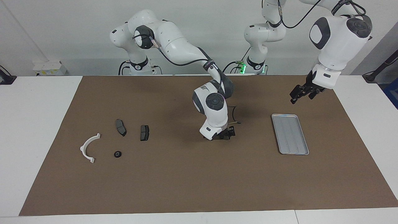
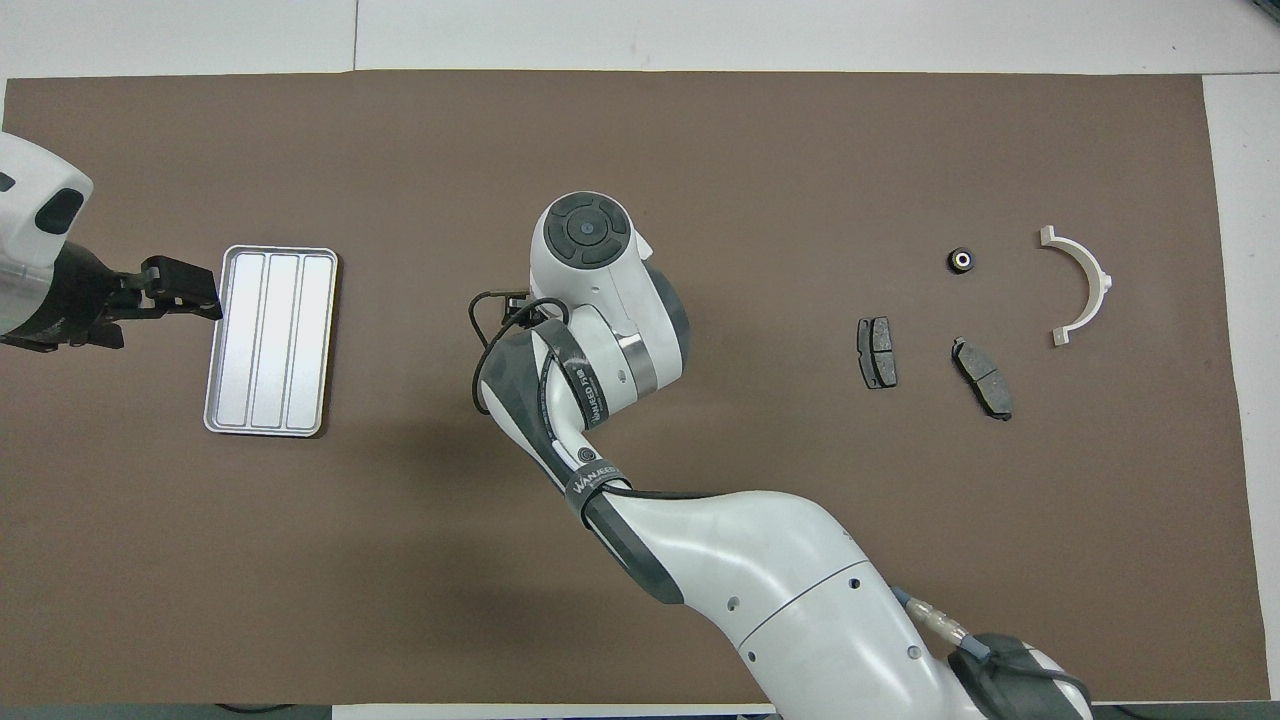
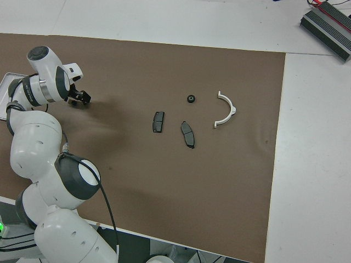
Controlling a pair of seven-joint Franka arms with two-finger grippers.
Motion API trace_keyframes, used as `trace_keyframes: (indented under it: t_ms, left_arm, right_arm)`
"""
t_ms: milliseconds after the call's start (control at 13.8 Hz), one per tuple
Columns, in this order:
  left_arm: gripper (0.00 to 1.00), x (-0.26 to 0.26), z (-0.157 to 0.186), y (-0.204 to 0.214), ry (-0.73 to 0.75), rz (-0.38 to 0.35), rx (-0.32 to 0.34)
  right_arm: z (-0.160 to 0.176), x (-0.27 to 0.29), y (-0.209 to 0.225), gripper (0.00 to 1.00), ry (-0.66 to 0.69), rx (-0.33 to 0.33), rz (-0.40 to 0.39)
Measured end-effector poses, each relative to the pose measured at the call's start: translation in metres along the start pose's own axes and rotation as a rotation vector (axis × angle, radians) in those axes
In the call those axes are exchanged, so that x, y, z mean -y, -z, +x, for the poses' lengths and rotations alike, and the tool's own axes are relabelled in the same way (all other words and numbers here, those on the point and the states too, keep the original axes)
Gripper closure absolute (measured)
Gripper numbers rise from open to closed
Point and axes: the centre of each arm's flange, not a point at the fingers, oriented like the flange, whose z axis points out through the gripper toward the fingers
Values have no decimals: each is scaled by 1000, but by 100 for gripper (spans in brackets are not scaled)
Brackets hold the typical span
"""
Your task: Place bearing gear from tray to pile
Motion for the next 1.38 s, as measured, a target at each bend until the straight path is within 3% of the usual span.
trace_keyframes:
  t_ms: [218,363,436,508,653,799,1379]
  left_arm:
    - [0,0,0,0,0,0,0]
    - [0,0,0,0,0,0,-1]
    - [0,0,0,0,0,0,-1]
    - [0,0,0,0,0,0,-1]
    - [0,0,0,0,0,0,-2]
    - [0,0,0,0,0,-1,-2]
    - [0,0,0,0,0,-1,-4]
  right_arm:
    - [-2,2,0,0,4,0,0]
    - [-2,3,3,19,4,-2,2]
    - [-2,3,5,19,4,-3,5]
    - [-2,3,7,27,4,-5,7]
    - [-2,3,8,55,4,-4,7]
    - [-3,3,10,72,3,-6,10]
    - [13,-13,28,72,-26,-29,23]
